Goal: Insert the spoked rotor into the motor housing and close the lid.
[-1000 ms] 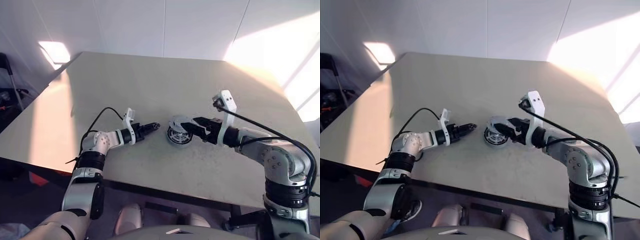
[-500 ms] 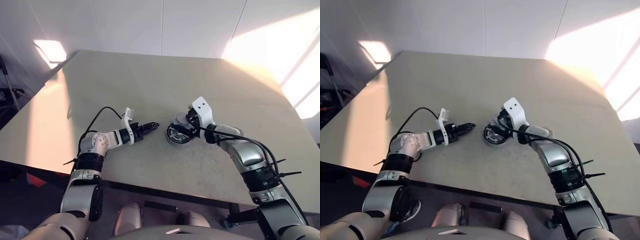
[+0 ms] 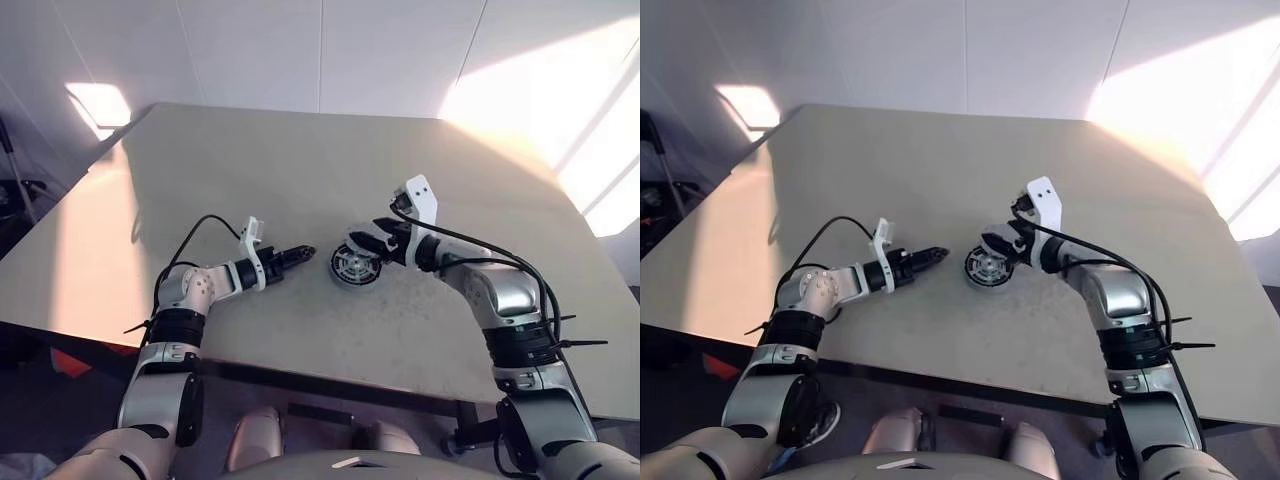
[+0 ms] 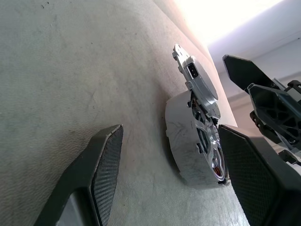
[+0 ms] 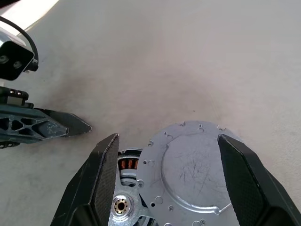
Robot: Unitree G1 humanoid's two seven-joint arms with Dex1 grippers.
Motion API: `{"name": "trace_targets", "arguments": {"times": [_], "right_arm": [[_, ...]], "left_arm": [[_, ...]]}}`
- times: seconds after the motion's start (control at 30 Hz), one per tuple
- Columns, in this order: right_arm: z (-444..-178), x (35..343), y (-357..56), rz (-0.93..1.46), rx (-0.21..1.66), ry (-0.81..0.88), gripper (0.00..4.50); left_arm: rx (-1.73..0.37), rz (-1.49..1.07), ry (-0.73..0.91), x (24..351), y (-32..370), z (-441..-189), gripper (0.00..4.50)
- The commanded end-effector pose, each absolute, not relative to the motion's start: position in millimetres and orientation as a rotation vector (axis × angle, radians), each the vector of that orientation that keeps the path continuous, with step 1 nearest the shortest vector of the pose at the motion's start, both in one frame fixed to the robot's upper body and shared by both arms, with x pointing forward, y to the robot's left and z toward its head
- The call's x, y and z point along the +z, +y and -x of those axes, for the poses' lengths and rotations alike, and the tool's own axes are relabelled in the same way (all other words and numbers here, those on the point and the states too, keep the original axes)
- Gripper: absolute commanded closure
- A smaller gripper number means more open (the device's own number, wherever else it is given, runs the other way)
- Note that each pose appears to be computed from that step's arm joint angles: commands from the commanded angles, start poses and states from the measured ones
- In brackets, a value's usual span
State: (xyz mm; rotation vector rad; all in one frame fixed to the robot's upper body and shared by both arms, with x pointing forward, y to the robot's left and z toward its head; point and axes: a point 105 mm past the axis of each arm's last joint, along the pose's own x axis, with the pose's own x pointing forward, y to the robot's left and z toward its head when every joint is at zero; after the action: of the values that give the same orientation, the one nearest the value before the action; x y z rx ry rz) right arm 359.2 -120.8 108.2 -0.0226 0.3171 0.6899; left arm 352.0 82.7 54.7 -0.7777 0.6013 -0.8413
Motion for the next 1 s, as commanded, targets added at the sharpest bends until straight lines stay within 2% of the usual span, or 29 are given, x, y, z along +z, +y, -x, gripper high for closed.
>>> {"name": "trace_targets", "arguments": {"times": [0.03, 0.07, 0.4, 0.63, 0.7, 1.0], "right_arm": [[-366.2, 115.4, -123.7, 0.069, 0.677, 0.28, 0.17], [-368.9, 112.3, -125.8, 0.074, 0.658, 0.286, 0.03], [-380.8, 101.8, -133.9, 0.09, 0.603, 0.297, 0.03], [-379.0, 94.2, -131.7, 0.151, 0.622, 0.312, 0.03], [-376.1, 95.3, -130.0, 0.169, 0.643, 0.306, 0.4], [-371.9, 90.5, -130.7, 0.183, 0.657, 0.324, 0.4]], "left_arm": [[-0.846, 0.772, 0.596, 55.0, 82.5, -352.6, 1.03], [-0.847, 0.772, 0.596, 55.0, 82.2, -352.6, 1.03], [-0.843, 0.77, 0.604, 51.5, 82.1, -348.8, 1.03], [-0.829, 0.77, 0.599, 50.3, 83.2, -351.4, 1.03], [-0.817, 0.772, 0.595, 50.1, 85.9, -353.5, 1.03], [-0.795, 0.773, 0.579, 52.1, 91.0, -359.2, 1.03]]}}
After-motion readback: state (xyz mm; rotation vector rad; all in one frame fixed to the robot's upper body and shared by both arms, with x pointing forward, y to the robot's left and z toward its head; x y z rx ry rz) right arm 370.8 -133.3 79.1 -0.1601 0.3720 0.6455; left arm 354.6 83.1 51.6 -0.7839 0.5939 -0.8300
